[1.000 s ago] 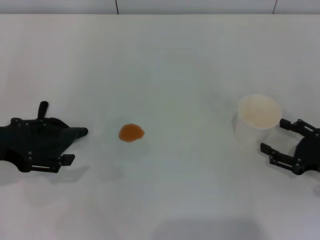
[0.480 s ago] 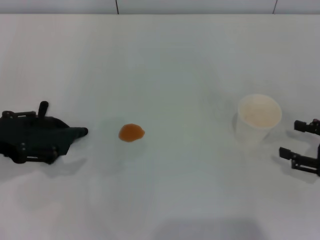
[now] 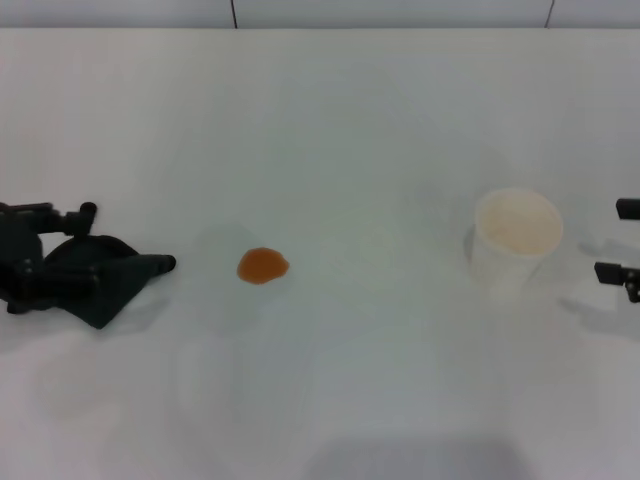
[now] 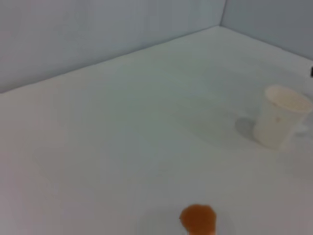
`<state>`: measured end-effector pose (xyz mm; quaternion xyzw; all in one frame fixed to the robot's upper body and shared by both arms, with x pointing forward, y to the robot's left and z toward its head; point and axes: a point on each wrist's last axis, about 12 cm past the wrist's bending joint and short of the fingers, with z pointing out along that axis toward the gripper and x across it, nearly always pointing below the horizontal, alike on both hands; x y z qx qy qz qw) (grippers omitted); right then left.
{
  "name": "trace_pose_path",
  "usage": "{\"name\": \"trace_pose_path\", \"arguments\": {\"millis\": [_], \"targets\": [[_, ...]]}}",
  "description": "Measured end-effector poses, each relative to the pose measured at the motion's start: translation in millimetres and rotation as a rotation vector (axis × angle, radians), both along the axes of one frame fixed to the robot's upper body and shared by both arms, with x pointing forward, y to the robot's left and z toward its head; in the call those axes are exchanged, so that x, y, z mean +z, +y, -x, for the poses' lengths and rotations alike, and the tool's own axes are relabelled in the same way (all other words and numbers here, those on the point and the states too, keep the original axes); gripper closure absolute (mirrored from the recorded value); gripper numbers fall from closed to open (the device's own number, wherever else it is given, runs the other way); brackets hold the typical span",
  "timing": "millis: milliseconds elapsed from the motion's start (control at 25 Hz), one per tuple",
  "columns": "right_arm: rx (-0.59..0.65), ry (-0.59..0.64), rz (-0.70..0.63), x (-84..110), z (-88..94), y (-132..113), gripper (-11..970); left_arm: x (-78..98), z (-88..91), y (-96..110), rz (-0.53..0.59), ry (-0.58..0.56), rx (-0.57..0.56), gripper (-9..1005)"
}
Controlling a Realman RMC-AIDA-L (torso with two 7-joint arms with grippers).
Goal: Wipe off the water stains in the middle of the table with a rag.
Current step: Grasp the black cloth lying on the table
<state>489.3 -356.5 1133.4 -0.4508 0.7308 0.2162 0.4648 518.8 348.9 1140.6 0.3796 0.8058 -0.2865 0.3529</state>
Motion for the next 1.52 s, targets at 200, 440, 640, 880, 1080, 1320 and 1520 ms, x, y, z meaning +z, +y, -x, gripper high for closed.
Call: {"name": "trace_pose_path", "arguments": {"millis": [200,440,640,880,1080,1320,1520], "targets": [[0.038,-0.028,0.03,19.8,-3.0,5,176,12.1,-0.8,10,-0.088,0.071,0.014,152],[0.066,-0.009,0.016,23.6,-6.5,13,176,27.9,-12.9,20,-0.252,0.123,0.019,152],[0.102,0.006,0.006,25.5,-9.4,22,176,32.1,-23.5,23,-0.342,0.121,0.01,152],[0.125,0.022,0.006,25.0,-13.5,33,176,17.8,-38.9,15,-0.348,0.109,-0.033,152],[0.141,0.031,0.011,24.9,-17.9,42,176,-2.1,-45.1,6,-0.36,0.121,-0.06,153],[0.152,0.046,0.013,25.2,-20.4,47,176,-15.5,-47.6,2,-0.394,0.115,-0.059,153],[0.158,0.047,0.013,26.5,-22.7,50,176,-20.8,-48.3,-1,-0.397,0.107,-0.064,153]]}}
